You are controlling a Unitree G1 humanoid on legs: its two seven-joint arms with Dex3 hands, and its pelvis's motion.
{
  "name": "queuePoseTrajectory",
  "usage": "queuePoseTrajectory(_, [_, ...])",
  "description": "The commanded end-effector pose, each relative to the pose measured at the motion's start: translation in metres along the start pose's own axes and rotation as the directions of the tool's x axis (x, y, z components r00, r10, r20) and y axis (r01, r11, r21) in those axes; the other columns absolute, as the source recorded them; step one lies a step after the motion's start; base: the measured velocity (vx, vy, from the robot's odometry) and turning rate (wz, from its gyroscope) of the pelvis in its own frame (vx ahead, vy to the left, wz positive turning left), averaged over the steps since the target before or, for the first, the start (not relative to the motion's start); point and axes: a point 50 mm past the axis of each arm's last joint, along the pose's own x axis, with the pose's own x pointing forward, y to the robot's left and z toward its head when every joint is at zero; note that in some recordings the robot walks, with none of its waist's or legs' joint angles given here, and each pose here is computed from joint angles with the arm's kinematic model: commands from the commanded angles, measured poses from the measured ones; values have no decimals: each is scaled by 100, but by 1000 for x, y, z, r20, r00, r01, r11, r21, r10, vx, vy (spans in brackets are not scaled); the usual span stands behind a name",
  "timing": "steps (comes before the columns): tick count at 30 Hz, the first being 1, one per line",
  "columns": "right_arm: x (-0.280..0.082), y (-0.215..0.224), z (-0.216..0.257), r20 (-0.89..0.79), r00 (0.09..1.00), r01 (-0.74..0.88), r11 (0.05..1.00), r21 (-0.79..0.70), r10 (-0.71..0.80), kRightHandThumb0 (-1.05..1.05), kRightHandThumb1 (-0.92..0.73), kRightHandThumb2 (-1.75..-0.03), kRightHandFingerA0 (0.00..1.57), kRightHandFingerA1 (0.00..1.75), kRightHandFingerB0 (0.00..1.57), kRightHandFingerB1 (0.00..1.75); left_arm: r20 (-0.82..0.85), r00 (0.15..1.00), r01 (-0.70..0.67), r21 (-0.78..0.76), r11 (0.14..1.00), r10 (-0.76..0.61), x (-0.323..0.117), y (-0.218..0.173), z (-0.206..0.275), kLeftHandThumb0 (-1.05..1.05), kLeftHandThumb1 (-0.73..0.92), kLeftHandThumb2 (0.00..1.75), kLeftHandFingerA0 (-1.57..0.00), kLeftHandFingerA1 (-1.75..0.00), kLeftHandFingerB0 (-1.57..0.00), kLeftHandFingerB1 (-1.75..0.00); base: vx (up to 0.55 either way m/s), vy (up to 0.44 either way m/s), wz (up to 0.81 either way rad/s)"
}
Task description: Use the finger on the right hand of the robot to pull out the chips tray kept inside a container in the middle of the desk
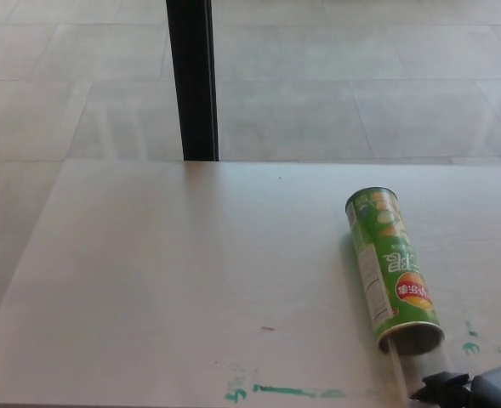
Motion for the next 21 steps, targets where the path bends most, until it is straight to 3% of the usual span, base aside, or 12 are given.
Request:
queuePoseTrajectory(1, [-13,13,0,-13,996,-83,997,9,83,-16,-50,-65,96,145,53,53,-18,1000,-21,17,1000,21,-1,6,-1,-57,71,61,-53,-60,-66,-73,0,0,0])
queuePoseTrajectory(2, [-14,13,2,-16,996,-91,996,13,92,-12,-54,-59,85,149,52,47,-13,1000,-17,25,1000,17,-2,6,0,-57,71,61,-52,-59,-66,-65,0,0,0])
queuePoseTrajectory(6, [-19,13,5,-19,994,-105,994,24,106,-10,-55,-58,85,145,52,47,-16,1000,-23,-1,1000,23,-2,6,-1,-57,71,61,-52,-60,-64,-60,0,0,0])
queuePoseTrajectory(8, [-23,15,8,-16,993,-118,992,45,119,-9,-55,-58,86,145,52,47,-13,1000,-14,7,1000,14,-2,6,-1,-58,72,62,-51,-59,-55,-50,0,0,0])
queuePoseTrajectory(12, [-32,27,10,-10,987,-157,986,59,158,-16,-54,-63,88,146,50,49,-19,1000,-21,-11,1000,21,-2,8,-1,-56,69,61,-53,-61,-61,-55,0,0,0])
queuePoseTrajectory(13, [-34,28,11,-10,986,-163,985,60,164,-10,-55,-60,85,146,51,48,-21,1000,-24,-16,1000,23,-2,8,-1,-56,70,61,-52,-61,-63,-62,0,0,0])
queuePoseTrajectory(14, [-35,28,11,-9,987,-161,985,60,162,-16,-53,-63,92,145,53,52,-23,999,-25,-9,1000,25,-2,8,-1,-55,70,61,-50,-59,-62,-60,0,0,0])
queuePoseTrajectory(17, [-37,29,12,-12,986,-168,984,57,169,-11,-56,-59,83,147,50,46,-25,999,-31,-2,1000,31,-2,8,-1,-55,70,61,-52,-58,-55,-50,0,0,0])
queuePoseTrajectory(21, [-39,30,13,-11,985,-174,983,56,175,-17,-54,-63,90,147,53,50,-21,999,-24,-2,1000,24,-2,8,-2,-58,69,62,-50,-58,-60,-53,0,0,0])
